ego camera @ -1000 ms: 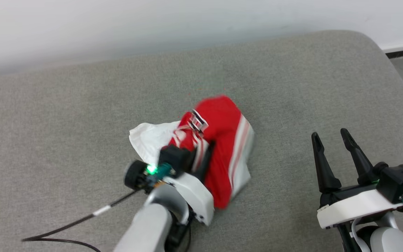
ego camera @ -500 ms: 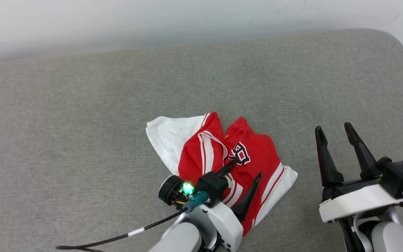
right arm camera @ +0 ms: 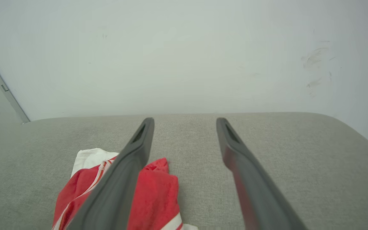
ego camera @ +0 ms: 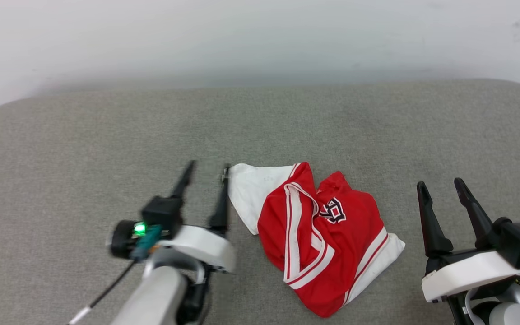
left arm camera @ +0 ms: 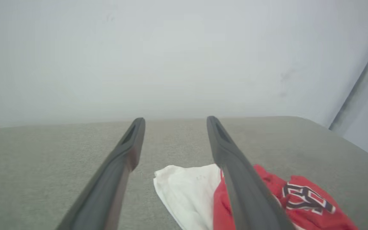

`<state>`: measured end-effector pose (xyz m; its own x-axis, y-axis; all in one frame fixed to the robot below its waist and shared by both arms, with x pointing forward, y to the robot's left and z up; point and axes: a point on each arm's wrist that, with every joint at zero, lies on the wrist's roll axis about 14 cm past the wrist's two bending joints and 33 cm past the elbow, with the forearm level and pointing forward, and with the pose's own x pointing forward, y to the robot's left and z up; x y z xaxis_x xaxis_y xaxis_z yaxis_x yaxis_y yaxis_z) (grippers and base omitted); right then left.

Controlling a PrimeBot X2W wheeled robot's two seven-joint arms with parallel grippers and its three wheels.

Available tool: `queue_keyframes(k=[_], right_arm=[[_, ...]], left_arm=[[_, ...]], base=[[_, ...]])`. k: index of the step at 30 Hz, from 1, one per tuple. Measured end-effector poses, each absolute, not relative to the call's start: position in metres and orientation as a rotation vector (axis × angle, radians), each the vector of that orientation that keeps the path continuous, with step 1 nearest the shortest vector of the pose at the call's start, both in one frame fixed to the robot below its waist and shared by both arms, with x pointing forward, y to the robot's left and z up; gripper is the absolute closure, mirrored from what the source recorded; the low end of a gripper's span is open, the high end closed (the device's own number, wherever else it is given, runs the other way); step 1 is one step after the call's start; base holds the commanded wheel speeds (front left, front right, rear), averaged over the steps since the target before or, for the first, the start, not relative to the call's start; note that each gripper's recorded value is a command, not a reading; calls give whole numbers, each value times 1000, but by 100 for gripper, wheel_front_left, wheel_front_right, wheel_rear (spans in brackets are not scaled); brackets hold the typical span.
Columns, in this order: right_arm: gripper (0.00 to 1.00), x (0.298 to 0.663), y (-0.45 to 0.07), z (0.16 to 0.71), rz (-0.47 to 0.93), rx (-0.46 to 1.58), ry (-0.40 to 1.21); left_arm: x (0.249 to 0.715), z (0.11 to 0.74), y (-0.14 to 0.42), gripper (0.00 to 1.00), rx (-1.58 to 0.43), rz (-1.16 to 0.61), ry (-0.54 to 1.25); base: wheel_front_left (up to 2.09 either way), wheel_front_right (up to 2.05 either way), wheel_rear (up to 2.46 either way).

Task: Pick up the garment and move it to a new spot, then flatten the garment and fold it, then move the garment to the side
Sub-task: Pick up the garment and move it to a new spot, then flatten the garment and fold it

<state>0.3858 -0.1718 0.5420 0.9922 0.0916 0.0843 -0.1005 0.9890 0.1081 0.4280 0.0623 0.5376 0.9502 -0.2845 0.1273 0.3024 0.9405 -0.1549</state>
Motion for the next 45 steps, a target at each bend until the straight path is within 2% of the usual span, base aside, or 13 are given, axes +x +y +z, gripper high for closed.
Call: queue_keyframes(k=[4,9,15,28,31,37,45], right_arm=[[0,381,-172,543,97,109,-78],[0,369,-177,539,82,92,-57],[0,355,-184,541,60,84,-52],[0,350,-188,536,47,77,-19],[0,349,-196,516,26,115,83],[0,339,-220,454,-41,143,452],[0,349,-189,416,120,115,784]], left_arm=[[424,539,114,0,-131,-169,-121],[407,532,148,0,-83,-93,-110],[388,524,152,0,-59,-99,-73],[385,529,146,0,-59,-113,-77],[386,531,147,0,-61,-109,-81],[387,532,143,0,-70,-111,-91],[400,532,141,0,-87,-109,-103]], base=[[0,0,0],[0,0,0],[0,0,0],[0,0,0],[0,0,0],[0,0,0],[0,0,0]])
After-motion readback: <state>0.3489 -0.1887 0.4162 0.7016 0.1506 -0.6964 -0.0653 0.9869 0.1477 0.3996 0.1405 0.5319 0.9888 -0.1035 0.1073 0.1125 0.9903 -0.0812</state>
